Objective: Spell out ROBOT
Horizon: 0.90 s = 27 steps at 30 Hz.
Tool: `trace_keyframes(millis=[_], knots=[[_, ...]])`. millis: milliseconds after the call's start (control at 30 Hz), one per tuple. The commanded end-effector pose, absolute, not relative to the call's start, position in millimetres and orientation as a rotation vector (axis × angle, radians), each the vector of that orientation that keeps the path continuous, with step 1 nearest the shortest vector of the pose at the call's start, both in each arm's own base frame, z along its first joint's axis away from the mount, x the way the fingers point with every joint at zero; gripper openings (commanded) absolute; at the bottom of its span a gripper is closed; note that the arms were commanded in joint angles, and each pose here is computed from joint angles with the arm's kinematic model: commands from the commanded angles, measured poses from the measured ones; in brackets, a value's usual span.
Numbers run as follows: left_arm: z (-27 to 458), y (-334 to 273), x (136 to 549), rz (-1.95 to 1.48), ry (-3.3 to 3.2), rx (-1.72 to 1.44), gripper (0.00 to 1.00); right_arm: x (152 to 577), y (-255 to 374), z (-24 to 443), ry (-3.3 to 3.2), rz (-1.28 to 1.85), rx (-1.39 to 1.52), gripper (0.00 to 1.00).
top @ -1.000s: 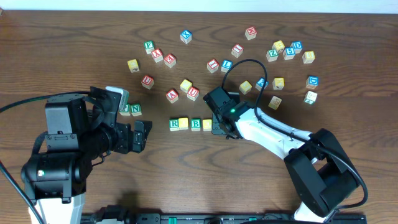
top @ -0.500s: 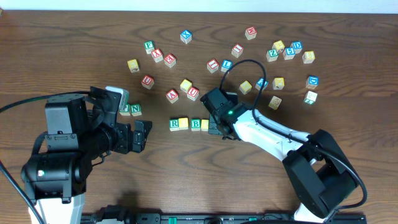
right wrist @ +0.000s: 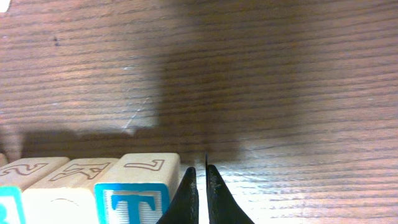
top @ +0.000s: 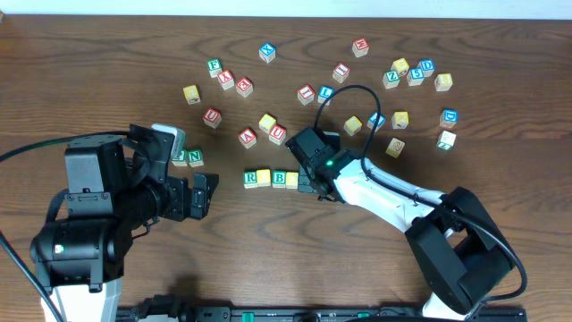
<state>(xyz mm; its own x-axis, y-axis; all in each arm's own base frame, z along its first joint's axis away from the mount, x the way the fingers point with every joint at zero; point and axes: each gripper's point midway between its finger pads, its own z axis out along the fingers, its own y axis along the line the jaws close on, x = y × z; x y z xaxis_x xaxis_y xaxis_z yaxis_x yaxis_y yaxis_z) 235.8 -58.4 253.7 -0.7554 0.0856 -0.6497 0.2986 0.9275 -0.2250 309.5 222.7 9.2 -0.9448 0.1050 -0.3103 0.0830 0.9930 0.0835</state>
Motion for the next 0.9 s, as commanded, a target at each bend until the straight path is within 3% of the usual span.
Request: trace_keyframes(millis=[0, 700, 867], knots=[[257.2, -59.8, 235.4, -0.422, 2.396, 0.294, 0.98, 311.3, 215.5, 6.5, 2.797, 0.037, 0.157, 0.01], [257.2, -59.7, 235.4, -0.421, 2.396, 0.294, 0.98, 318.9, 191.0, 8.8, 2.809, -0.040, 0.210, 0.01], [257.1, -59.8, 235.3, -0.422, 2.396, 0.294, 0.98, 334.2, 172.8, 35.0, 2.813, -0.074, 0.203, 0.01]])
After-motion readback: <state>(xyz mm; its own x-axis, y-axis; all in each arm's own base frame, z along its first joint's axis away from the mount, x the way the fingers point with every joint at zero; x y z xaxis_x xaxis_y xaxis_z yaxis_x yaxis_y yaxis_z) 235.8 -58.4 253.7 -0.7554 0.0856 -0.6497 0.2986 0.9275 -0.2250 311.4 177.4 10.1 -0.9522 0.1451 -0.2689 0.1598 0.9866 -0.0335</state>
